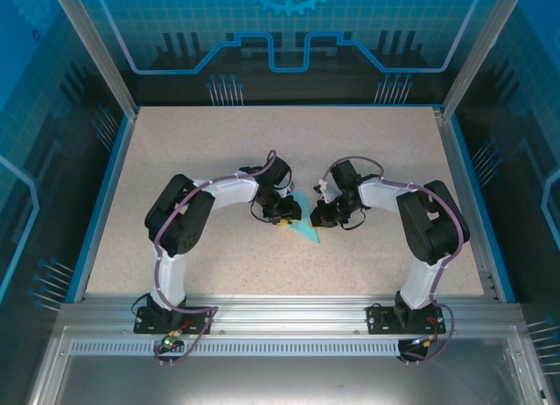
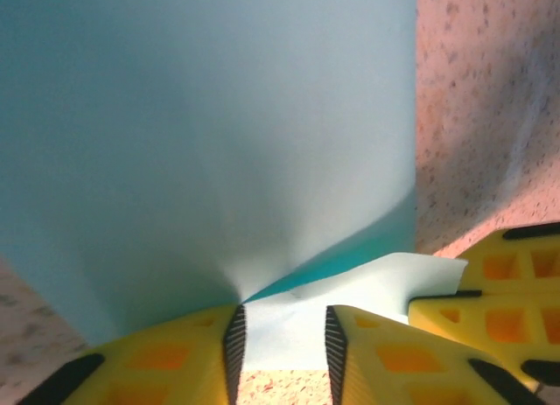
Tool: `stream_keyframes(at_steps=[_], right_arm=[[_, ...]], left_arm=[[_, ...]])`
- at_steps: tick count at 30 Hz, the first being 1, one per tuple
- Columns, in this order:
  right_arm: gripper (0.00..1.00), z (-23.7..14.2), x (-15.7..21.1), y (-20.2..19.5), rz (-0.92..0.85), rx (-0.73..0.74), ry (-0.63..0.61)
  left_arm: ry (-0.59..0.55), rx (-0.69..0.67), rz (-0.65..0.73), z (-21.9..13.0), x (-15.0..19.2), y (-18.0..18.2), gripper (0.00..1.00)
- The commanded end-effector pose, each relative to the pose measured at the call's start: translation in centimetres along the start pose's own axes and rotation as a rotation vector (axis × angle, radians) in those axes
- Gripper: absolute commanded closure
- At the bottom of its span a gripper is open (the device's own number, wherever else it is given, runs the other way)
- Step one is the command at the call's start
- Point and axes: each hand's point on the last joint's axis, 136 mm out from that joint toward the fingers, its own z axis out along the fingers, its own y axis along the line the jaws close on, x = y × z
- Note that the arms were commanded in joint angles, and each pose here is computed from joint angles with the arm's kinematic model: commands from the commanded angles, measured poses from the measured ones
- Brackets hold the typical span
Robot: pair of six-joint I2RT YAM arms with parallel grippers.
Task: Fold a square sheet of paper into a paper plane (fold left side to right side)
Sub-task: Third fold the triangle at the center of the table.
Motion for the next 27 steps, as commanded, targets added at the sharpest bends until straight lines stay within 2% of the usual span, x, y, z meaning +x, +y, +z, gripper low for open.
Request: stream_keyframes(at_steps=[1, 5, 14, 20, 27], right_arm=[[1.0, 0.2, 0.4, 0.3, -0.01, 0.009, 0.03], [1.0, 0.2, 0.4, 0.4, -0.016, 0.015, 0.031], [1.0, 0.3, 0.3, 0.8, -0.03, 0.015, 0.032], [1.0, 0.2, 0.3, 1.0, -0.038, 0.014, 0.032], [1.0, -0.2, -0.1, 1.0, -0.049, 0.035, 0.021]], left_arm=[[-0.072, -0.024, 0.011, -3.4, -2.0, -0.1, 0.62], [-0.083, -0.02, 0.012, -4.0, -3.9, -0.2, 0.6], [-0.042, 0.01, 0.016, -1.2, -6.6, -1.2, 0.61], [0.003, 0.003, 0.008, 1.0, -6.3, -0.6, 0.63], [0.043, -0.062, -0.012, 2.7, -5.1, 1.9, 0.65]])
